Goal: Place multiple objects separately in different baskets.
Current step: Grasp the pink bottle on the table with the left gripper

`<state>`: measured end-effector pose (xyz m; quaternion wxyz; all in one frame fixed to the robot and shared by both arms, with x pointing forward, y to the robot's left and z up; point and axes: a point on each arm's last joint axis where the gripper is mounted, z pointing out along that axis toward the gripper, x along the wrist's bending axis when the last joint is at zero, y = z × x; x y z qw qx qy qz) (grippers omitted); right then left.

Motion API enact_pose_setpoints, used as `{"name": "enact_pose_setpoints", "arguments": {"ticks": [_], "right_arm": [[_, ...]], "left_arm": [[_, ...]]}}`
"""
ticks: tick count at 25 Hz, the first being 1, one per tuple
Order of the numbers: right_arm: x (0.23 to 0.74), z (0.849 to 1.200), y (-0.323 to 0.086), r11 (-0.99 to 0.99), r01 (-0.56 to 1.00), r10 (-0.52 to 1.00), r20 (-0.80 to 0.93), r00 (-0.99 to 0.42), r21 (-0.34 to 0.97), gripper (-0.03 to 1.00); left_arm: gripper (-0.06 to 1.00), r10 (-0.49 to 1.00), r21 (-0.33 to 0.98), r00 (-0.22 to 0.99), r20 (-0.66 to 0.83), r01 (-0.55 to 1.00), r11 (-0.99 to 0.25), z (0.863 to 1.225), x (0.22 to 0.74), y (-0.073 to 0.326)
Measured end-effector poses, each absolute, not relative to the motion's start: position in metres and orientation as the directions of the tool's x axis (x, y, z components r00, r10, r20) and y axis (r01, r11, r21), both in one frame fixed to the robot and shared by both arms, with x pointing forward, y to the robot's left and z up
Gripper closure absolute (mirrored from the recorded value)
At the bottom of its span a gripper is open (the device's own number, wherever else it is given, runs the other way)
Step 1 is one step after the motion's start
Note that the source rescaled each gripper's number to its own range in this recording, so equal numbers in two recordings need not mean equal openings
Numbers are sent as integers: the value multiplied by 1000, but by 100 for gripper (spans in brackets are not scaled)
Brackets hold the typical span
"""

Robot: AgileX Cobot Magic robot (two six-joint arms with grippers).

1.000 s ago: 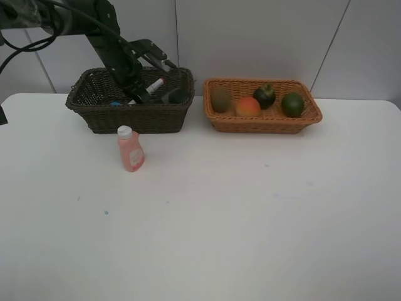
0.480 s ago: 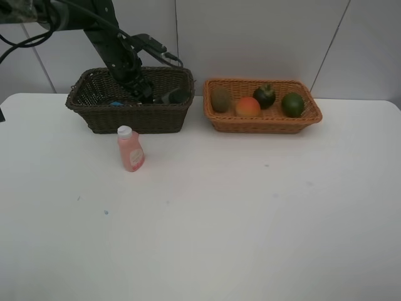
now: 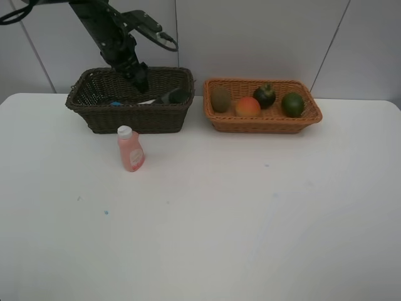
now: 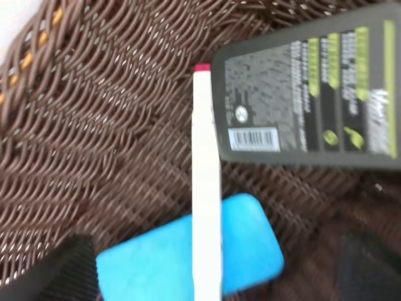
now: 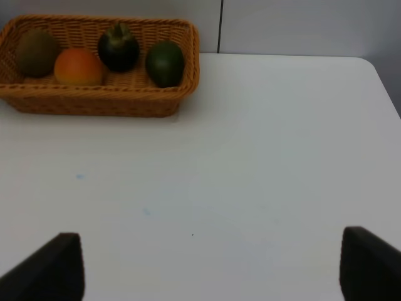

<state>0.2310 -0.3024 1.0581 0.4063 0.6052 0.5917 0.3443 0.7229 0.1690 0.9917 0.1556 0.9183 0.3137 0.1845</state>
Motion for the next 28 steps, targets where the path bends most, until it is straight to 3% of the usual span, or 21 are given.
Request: {"name": "enact_pose_setpoints", "arguments": {"ticks": [12,21,28], "right_arm": [[231,1058,-302,30,436,996,-64,63,899,-2],[231,1058,-302,30,436,996,-64,63,899,-2],[231,1058,-302,30,436,996,-64,63,899,-2]], "left_arm": [[-5,646,352,741,185,563,-747,1067,679,180],[-5,724,443,666,181,602,-664,1118,653,179],[-5,686,439,708,168,569,-695,1130,616,162]]}}
